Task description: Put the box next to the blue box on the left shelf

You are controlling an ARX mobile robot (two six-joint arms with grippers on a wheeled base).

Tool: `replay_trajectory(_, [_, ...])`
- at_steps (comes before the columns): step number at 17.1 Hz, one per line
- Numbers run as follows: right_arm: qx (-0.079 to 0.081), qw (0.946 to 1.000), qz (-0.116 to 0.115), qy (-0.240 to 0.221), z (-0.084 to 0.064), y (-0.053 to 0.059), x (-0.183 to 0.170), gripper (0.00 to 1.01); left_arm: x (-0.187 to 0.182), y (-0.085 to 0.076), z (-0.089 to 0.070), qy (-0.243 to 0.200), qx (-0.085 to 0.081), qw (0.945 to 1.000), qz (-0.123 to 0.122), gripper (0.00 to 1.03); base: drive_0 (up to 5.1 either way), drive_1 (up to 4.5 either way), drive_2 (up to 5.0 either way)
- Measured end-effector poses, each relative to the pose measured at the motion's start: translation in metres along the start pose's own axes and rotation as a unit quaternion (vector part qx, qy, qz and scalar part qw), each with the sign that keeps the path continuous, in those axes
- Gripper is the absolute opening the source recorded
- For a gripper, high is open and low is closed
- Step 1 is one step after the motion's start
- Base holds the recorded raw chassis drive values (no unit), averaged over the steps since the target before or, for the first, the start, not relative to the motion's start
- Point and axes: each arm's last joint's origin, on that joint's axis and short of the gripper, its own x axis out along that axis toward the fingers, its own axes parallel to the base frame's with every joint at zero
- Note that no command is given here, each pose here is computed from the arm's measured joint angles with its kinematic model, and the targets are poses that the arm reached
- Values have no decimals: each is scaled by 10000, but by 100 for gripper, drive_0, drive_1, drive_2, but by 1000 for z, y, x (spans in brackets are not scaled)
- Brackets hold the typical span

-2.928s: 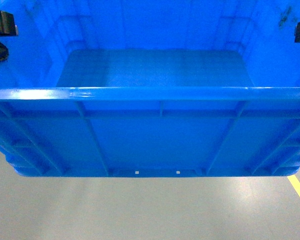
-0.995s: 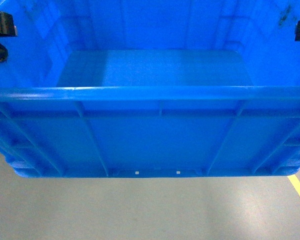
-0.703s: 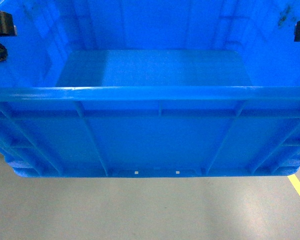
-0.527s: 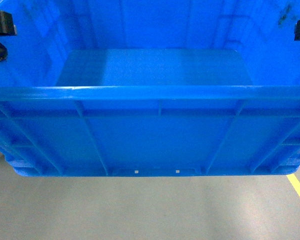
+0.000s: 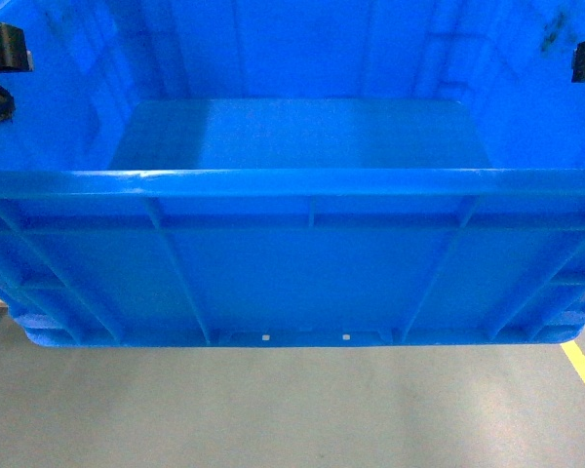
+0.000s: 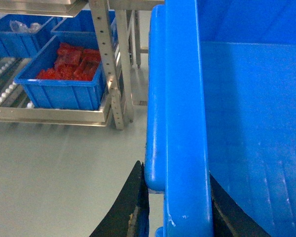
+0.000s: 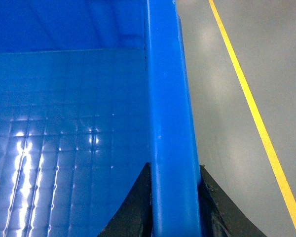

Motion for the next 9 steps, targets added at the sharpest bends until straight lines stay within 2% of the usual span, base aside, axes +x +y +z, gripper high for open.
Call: replay_trajectory(9, [2,10000,-5,-21,1,0,-1,18,0,0,0,-15,-6,10000,-7,18,-473,260,260])
